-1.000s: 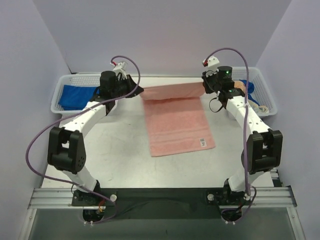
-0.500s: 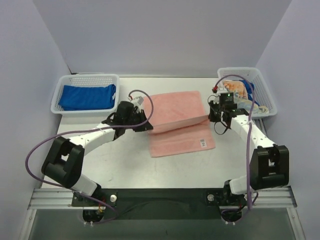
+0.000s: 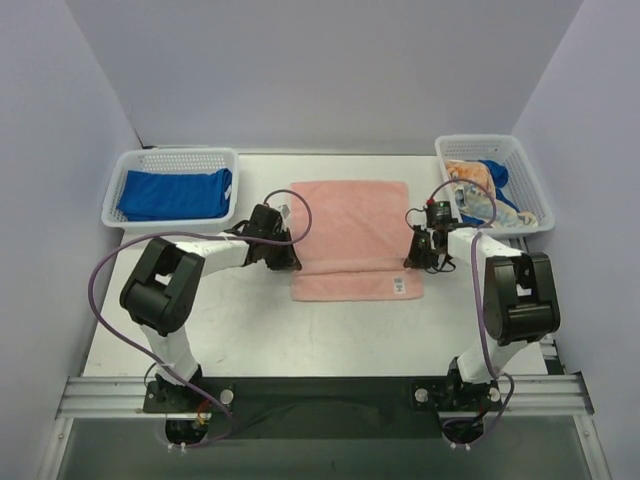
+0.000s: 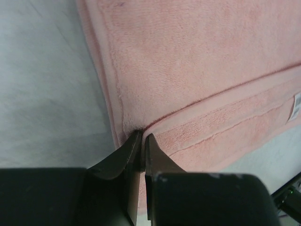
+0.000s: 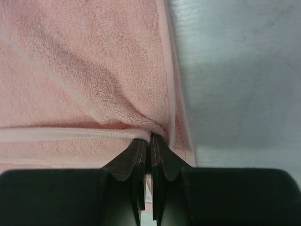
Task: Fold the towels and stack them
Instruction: Fold the towel
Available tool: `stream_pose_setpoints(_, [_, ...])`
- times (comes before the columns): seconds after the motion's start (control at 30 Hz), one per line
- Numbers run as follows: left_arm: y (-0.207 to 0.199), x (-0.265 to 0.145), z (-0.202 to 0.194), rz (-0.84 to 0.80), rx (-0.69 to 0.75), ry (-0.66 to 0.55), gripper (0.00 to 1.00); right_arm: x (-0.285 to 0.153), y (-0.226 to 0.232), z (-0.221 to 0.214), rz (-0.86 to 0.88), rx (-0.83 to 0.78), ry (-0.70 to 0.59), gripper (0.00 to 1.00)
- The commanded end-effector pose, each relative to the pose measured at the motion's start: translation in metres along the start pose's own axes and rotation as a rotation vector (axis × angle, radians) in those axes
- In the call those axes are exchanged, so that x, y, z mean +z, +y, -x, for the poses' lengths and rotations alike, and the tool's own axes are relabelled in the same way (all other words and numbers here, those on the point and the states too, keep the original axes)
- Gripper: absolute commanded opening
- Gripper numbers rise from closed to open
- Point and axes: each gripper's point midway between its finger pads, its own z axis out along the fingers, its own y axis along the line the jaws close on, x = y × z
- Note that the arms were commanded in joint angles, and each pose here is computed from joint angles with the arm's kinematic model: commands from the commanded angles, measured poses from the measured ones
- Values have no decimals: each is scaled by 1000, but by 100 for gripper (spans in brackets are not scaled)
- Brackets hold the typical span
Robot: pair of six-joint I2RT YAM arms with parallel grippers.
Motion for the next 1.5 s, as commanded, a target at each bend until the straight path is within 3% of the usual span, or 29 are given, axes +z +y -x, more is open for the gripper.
stream_pose_setpoints(0.0, [44,0,32,156,-2,-37,0,9,9,-17,-3,20,61,0])
stream_pose_setpoints(0.17, [35,-21,72,147,96,-105,0,5,20,-9,-7,-47,31,0])
stream_pose_setpoints(0.63, [18,-93,88,139,334,-234,0,-77,9,37,-214,-391,-189,0])
stream_pose_setpoints(0.77, [20,-97,75,138,334,-213,0,-80,4,16,-253,-461,-142,0])
stream_pose_setpoints(0.93, [23,-99,43,123,296,-157,0,-79,-1,-15,-229,-426,-102,0])
stream_pose_setpoints(1.2, [48,-64,-20,164,222,6,0,-47,-4,-56,-184,-386,76,0])
stream_pose_setpoints(1.47, [64,-44,-32,220,169,81,0,-26,-1,-74,-166,-372,258,0])
